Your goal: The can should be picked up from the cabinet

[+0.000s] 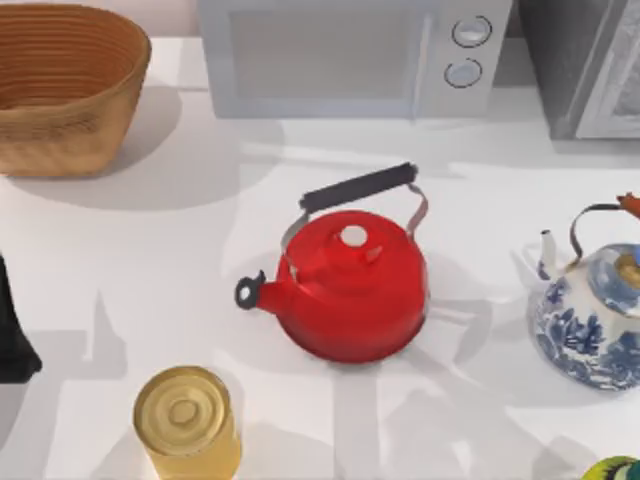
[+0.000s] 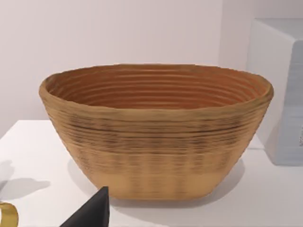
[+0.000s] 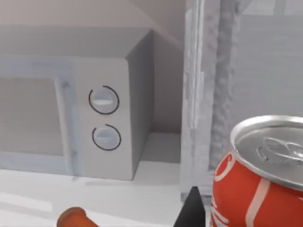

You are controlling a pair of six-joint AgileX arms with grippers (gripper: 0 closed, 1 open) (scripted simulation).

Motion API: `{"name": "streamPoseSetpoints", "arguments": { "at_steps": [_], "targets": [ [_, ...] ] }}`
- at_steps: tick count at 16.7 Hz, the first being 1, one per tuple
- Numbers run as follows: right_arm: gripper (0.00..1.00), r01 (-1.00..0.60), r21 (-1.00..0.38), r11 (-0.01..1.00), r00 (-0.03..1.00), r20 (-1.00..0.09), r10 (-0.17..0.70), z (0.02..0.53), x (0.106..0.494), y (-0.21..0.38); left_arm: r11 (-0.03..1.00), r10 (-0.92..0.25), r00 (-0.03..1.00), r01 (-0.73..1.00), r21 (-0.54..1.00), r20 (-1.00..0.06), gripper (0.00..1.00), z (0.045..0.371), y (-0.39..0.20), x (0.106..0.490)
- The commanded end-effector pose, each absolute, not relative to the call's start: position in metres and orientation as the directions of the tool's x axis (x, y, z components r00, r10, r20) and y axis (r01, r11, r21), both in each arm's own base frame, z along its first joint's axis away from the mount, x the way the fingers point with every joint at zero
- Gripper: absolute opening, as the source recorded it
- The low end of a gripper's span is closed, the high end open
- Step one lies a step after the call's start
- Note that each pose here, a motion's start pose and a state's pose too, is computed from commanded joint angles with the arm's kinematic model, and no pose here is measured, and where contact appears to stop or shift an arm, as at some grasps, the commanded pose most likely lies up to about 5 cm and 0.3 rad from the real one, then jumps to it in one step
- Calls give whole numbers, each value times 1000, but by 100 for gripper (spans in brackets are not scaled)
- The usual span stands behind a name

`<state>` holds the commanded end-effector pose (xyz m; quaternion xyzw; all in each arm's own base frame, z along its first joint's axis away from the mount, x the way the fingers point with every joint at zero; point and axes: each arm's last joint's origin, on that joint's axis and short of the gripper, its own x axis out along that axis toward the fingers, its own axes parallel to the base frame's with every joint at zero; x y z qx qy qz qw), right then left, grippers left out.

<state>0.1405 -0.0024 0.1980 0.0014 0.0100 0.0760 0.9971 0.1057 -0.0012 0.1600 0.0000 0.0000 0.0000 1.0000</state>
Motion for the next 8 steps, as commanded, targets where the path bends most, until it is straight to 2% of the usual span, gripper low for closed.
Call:
{"name": "streamPoseSetpoints", "arguments": {
  "at_steps": [8],
  "targets": [
    [0, -276, -5, 961, 961, 9, 276, 221, 189, -9, 1000, 0, 1000, 0, 0, 0, 100, 160, -1, 106]
  ]
}}
